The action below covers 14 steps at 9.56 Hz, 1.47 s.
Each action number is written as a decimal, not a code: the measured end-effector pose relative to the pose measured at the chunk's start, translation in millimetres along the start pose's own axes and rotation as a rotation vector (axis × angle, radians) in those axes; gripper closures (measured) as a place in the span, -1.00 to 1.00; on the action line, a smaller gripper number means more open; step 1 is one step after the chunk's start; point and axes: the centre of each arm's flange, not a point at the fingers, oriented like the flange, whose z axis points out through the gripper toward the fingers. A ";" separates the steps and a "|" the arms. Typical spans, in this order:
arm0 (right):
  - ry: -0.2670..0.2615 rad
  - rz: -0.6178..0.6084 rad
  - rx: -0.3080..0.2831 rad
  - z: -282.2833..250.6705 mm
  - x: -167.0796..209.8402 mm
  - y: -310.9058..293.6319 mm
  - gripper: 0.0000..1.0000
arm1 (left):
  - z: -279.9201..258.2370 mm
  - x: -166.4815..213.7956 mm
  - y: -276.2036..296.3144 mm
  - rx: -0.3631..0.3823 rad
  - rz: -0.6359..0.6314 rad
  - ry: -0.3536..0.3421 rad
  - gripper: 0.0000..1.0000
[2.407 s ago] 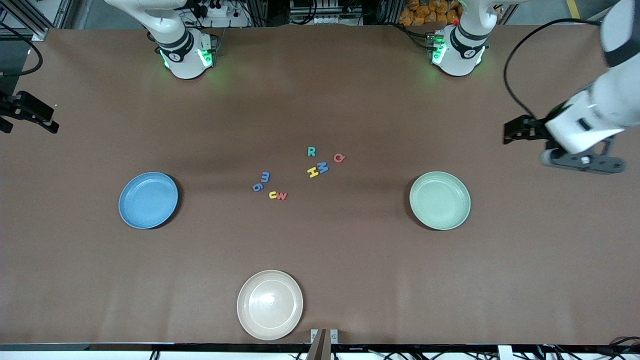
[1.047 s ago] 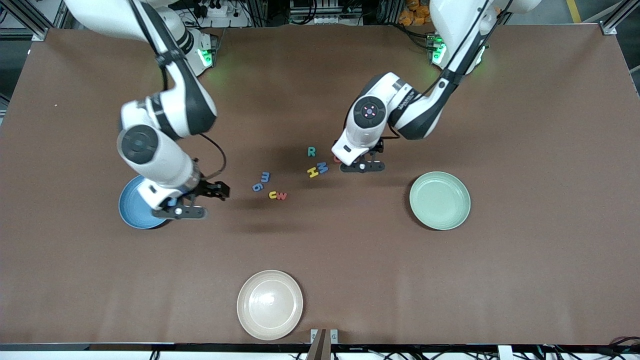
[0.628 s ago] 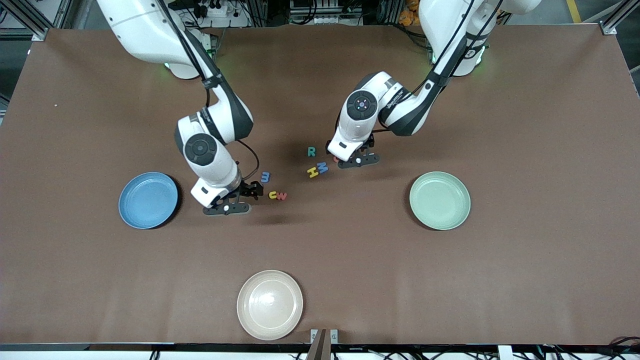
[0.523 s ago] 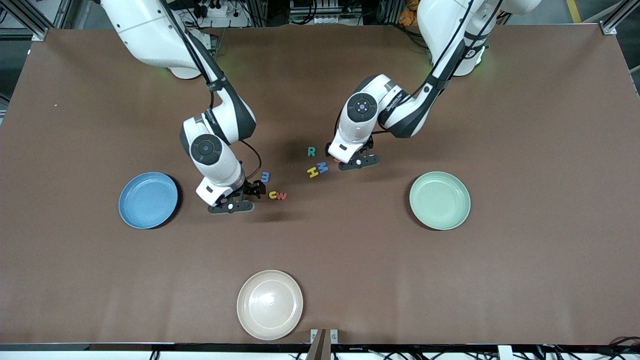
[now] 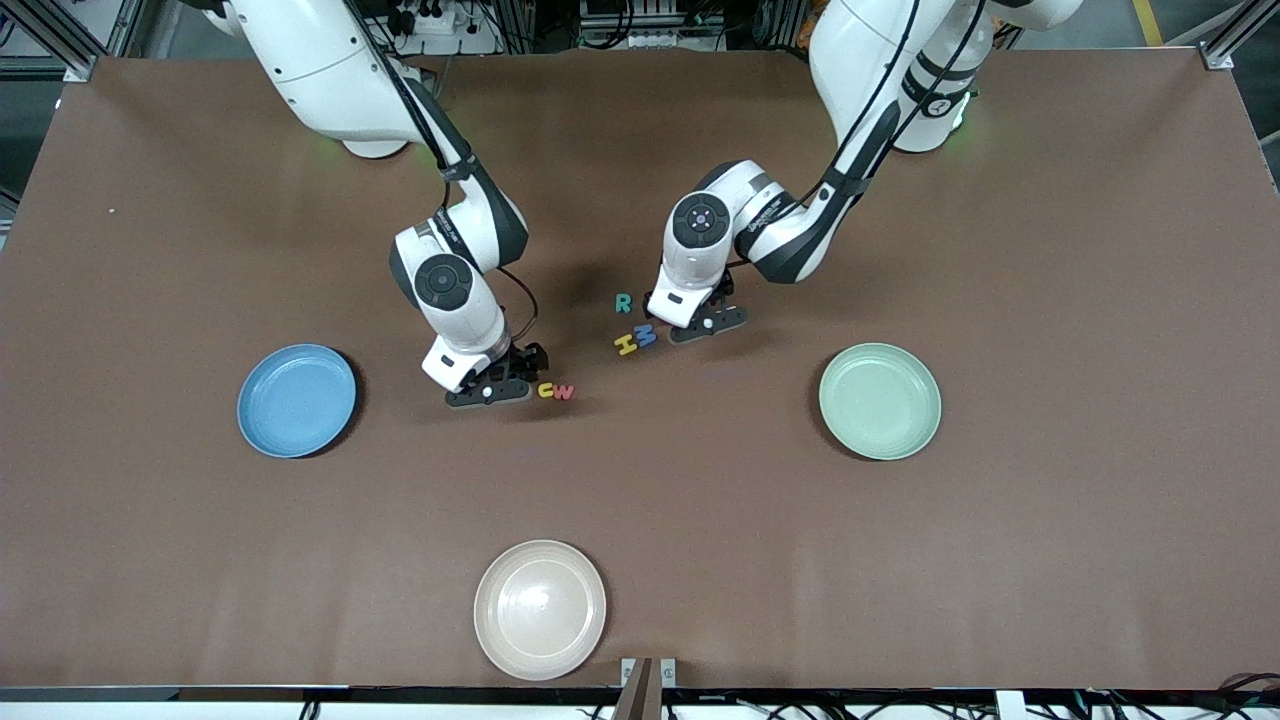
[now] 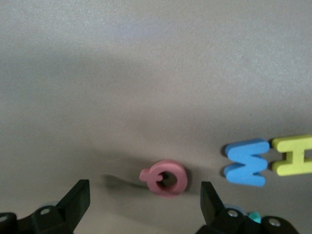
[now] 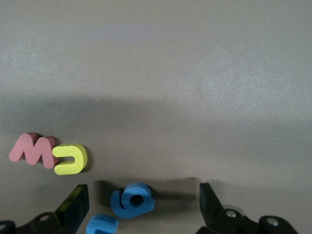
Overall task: Sort upper and lower case letters into plates
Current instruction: 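Grasp the blue g with the right gripper while the left gripper grasps the pink o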
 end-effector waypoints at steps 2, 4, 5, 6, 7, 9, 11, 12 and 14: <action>-0.008 0.001 -0.004 3.3 -3.1 2.4 -1.00 | 7.7 6.3 4.7 0.001 -0.013 0.002 -1.00; -0.014 0.002 -0.007 5.6 -5.5 3.4 -1.00 | 13.5 7.9 6.9 0.004 -0.026 0.001 -1.00; -0.015 0.002 -0.007 6.1 -6.0 3.6 -1.00 | 13.2 8.1 7.8 0.003 -0.031 0.002 -1.00; -0.016 0.002 -0.007 6.3 -6.3 3.8 -1.00 | 13.1 8.1 8.1 0.003 -0.039 0.003 -1.00; -0.017 0.002 -0.008 6.7 -6.7 4.0 -1.00 | 13.2 7.6 8.3 0.003 -0.056 0.003 -1.00; -0.017 0.002 -0.008 6.8 -6.8 4.0 -1.00 | 13.3 5.7 9.1 0.003 -0.098 0.003 -1.00; -0.015 0.001 -0.007 6.4 -6.7 3.4 -0.67 | 13.0 5.5 9.5 0.002 -0.108 0.004 -0.94; -0.009 0.000 -0.004 2.9 -5.8 2.3 -0.31 | 12.6 5.2 10.1 0.001 -0.116 0.004 -0.87; -0.002 -0.003 0.000 -1.6 -5.1 0.3 0.28 | 11.3 5.0 11.4 -0.003 -0.133 0.006 -0.79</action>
